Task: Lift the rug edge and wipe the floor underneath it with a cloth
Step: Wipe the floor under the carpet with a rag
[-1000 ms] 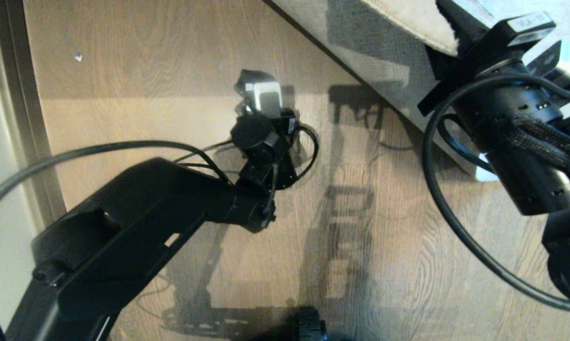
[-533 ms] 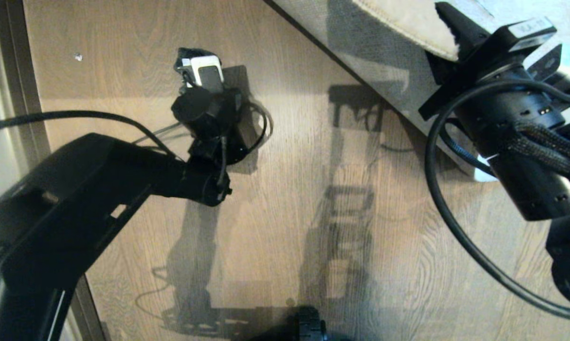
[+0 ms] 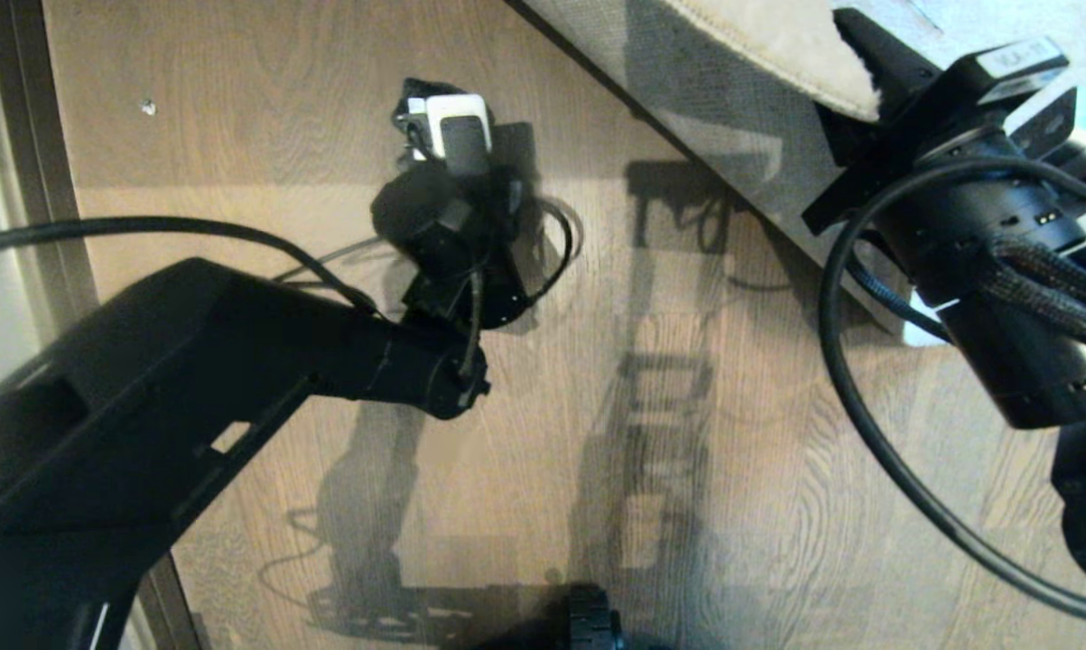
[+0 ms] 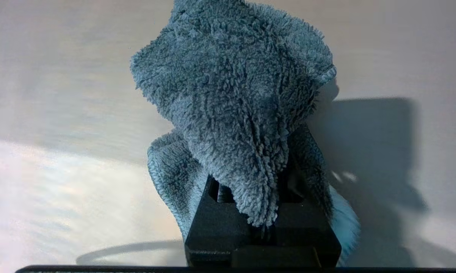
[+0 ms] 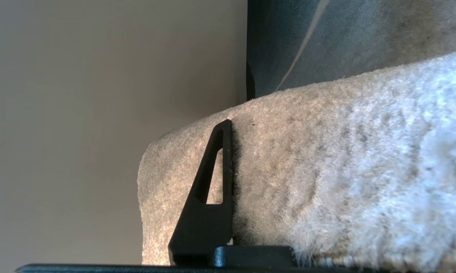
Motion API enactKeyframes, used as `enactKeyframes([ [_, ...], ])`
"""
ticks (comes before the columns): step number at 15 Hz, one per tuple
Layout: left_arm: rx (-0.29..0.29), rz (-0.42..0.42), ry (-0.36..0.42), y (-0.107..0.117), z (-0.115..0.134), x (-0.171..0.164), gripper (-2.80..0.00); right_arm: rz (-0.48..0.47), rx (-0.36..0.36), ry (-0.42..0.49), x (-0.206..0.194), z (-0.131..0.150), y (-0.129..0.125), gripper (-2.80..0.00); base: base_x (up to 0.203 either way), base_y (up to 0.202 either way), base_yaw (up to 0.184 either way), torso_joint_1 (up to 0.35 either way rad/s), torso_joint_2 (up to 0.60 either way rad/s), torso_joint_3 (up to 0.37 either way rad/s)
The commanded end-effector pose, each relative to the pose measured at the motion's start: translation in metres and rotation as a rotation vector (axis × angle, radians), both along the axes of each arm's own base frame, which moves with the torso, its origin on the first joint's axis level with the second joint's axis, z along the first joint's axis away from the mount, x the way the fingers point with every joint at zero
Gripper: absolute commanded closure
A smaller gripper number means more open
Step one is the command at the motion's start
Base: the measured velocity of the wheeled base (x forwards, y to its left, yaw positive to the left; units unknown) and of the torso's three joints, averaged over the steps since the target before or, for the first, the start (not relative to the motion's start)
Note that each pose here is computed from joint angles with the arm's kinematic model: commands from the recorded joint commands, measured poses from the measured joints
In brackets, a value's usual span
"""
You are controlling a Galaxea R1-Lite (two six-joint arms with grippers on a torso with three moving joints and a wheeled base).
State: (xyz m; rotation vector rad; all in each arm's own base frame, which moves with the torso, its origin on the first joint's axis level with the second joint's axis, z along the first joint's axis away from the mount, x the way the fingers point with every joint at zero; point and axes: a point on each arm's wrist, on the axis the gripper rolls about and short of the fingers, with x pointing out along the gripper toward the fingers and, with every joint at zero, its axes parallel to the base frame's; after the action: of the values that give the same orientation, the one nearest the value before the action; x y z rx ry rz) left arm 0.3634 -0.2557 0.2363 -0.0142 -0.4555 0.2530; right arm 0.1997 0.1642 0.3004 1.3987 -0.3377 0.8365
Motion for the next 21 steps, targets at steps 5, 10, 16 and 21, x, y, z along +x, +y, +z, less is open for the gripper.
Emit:
enactKeyframes([
  [5,0.052,-0.241,0.037,-0.094,-0.025,-0.070,0.00,0.009,0.039,-0.029,-0.002,0.003,-0.002,0.00,0.000,0.000,0.000,0.000,0.00,0.000],
  [10,0.069,-0.266,0.054,-0.107,-0.039,-0.076,0.00,0.008,0.048,-0.040,-0.002,0.007,-0.001,0.00,0.000,0.000,0.000,0.000,0.00,0.000],
  [16,0.079,-0.174,0.069,-0.084,-0.058,-0.037,0.00,0.004,0.043,-0.041,-0.001,0.006,-0.001,0.00,0.000,0.000,0.000,0.000,0.00,0.000],
  [21,0.068,-0.151,0.059,-0.081,-0.063,-0.025,0.00,-0.002,0.040,-0.042,-0.001,0.007,-0.001,0.00,0.000,0.000,0.000,0.000,0.00,0.000],
])
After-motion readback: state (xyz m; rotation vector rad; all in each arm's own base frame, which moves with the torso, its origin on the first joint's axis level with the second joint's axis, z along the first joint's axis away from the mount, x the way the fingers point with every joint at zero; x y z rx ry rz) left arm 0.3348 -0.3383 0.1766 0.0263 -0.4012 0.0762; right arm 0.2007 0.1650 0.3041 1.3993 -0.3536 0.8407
